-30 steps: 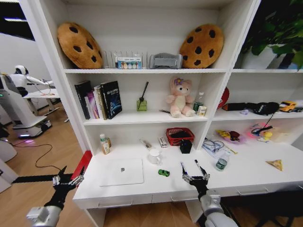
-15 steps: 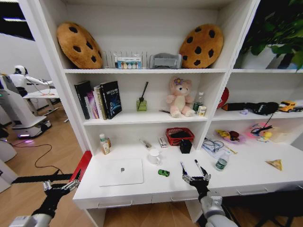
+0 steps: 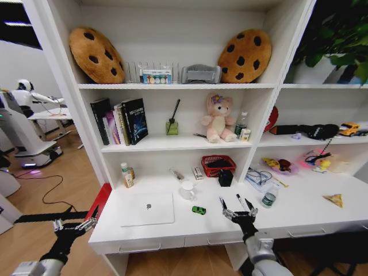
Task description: Organize the objects on the table.
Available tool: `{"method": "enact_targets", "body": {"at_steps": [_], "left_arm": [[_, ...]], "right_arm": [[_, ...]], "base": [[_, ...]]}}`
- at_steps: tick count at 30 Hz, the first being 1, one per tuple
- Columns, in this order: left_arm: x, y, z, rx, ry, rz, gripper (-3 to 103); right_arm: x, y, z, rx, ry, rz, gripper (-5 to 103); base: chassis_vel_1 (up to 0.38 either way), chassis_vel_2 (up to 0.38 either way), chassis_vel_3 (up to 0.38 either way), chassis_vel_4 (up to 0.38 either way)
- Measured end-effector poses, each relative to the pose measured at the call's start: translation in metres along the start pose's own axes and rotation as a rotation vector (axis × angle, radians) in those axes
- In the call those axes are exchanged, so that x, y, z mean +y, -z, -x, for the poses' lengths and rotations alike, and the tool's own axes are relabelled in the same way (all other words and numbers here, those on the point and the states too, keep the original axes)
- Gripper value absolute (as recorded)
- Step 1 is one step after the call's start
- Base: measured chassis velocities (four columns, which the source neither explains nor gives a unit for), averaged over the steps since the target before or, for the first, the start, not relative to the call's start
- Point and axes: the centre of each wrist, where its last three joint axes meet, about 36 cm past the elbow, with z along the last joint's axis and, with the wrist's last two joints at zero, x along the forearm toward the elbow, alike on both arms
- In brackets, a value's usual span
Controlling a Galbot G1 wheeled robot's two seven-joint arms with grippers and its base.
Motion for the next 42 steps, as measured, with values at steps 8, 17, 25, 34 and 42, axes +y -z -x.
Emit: {"method": "enact_targets", "body": {"at_steps": [8, 17, 25, 34, 42], "left_arm": [[0.0, 0.0, 0.0, 0.001, 0.0, 0.0, 100], [0.0, 0.0, 0.0, 0.001, 0.001, -0.001, 100], [0.0, -0.001, 0.0, 0.002, 0.0, -0.001, 100], [0.0, -0.001, 0.0, 0.002, 0.0, -0.001, 100], [0.0, 0.0, 0.0, 0.002, 0.001, -0.001, 100]], "right_arm": [[-0.004, 0.002, 0.002, 0.002, 0.014, 0.012, 100], [-0.005, -0.001, 0.005, 0.009, 0.03, 0.011, 100], [-0.006, -0.002, 0.003, 0.009, 0.031, 0.013, 100], [0.005, -0.002, 0.017, -0.02, 0.189, -0.019, 100], [0.009, 0.006, 0.045, 0.068, 0.507, -0.05, 100]], "base": [[0.0, 0.0, 0.0, 0.0], [-0.117, -0.12, 0.11, 0.105], [-0.215, -0.23, 0.232, 0.23], [-0.171, -0.193, 0.181, 0.179], [0.033, 0.031, -0.018, -0.025]]}}
